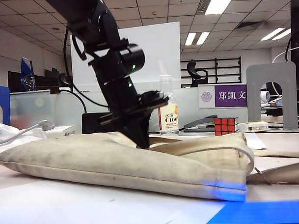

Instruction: Take the glasses case out of the canvas bag and put it on the table.

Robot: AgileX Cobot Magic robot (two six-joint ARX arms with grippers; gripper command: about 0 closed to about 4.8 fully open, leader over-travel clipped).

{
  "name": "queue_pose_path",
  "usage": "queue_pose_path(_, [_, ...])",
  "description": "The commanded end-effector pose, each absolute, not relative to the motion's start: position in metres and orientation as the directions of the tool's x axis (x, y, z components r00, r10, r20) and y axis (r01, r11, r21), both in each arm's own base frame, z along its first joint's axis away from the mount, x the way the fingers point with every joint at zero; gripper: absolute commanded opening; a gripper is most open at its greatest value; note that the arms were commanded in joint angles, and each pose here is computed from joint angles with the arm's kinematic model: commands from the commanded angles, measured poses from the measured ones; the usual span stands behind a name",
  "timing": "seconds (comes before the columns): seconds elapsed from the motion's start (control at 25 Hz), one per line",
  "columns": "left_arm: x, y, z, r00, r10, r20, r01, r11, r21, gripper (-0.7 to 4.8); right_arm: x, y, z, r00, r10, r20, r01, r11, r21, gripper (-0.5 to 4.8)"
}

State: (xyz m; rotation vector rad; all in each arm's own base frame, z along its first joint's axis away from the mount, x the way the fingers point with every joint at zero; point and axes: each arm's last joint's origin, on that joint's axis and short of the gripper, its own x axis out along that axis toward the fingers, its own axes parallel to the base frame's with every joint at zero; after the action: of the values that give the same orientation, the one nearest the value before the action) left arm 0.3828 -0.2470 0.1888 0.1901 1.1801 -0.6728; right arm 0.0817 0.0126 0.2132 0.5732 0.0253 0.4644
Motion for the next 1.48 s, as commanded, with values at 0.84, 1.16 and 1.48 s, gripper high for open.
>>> queue_pose_path(0.84, [0.407,-0.25,0.197,0.28,-0.215,-0.936,0.577,0.817,-0.015,3.13,0.082,0.013,0.21,0.893,0.439,0.103,-0.423,0.736,0.528,-0.05])
queue_pose_path(1.16, [0.407,-0.256,0.19,0.235,-0.286,-0.929,0.599,0.795,-0.094,3.13,0.083,0.013,0.208,0.894,0.441,0.08,-0.411,0.735,0.54,-0.05])
queue_pose_path(1.48, [0.403,-0.267,0.162,0.172,-0.252,-0.953,0.603,0.792,-0.101,2.37,0.082,0.014,0.206,0.884,0.463,0.063,-0.415,0.715,0.563,-0.05])
